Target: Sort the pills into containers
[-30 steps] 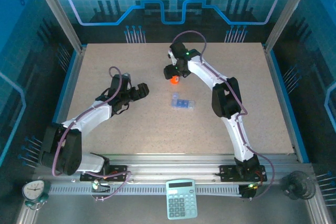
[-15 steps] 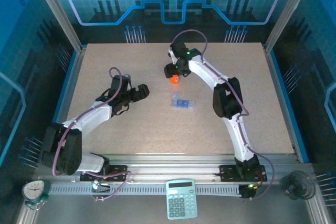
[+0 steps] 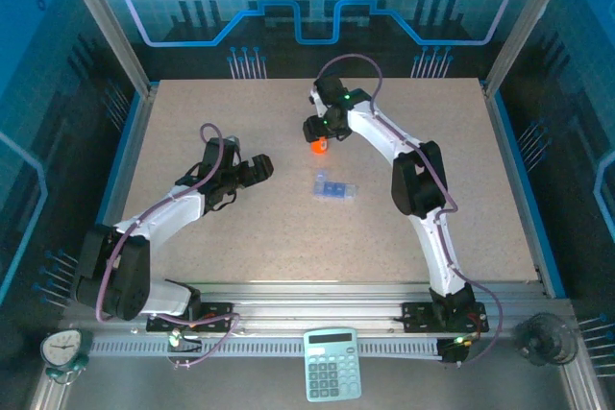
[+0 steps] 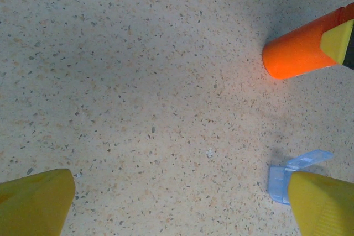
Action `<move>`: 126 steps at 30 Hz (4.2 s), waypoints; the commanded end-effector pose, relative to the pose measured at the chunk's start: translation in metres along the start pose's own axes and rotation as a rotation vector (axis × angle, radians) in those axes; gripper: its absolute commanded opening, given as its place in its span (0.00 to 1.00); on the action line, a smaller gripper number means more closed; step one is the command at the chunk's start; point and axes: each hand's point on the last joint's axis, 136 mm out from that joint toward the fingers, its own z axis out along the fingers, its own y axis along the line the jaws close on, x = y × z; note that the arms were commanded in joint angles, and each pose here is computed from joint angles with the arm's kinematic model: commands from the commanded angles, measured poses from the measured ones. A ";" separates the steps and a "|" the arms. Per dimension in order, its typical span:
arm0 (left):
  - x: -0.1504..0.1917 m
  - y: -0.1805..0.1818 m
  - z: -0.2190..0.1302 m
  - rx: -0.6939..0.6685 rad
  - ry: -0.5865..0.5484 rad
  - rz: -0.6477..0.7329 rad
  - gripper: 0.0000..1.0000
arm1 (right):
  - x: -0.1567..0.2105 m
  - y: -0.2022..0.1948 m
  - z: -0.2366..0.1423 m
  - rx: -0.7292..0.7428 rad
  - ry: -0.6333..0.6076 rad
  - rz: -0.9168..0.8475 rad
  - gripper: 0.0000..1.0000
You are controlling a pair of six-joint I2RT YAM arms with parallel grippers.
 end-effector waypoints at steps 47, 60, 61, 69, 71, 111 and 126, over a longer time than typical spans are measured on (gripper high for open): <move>0.007 -0.236 -0.024 0.840 -0.275 1.086 0.98 | 0.046 -0.038 -0.253 -0.479 -0.260 0.221 0.38; 0.012 -0.269 -0.031 0.897 -0.308 1.153 0.87 | 0.057 -0.010 -0.254 -0.614 -0.214 0.217 0.38; 0.010 -0.271 -0.031 0.898 -0.313 1.153 0.87 | 0.058 -0.007 -0.252 -0.624 -0.210 0.221 0.38; 0.008 -0.275 -0.028 0.907 -0.310 1.139 0.82 | 0.058 0.007 -0.241 -0.668 -0.182 0.220 0.38; 0.009 -0.275 -0.027 0.909 -0.304 1.137 0.81 | 0.057 0.009 -0.239 -0.688 -0.184 0.229 0.38; 0.006 -0.279 -0.036 0.934 -0.268 1.069 0.07 | 0.045 0.008 -0.225 -0.722 -0.217 0.329 0.54; 0.001 -0.275 -0.048 0.907 -0.275 1.031 0.00 | 0.033 -0.017 -0.234 -0.587 -0.335 0.396 0.77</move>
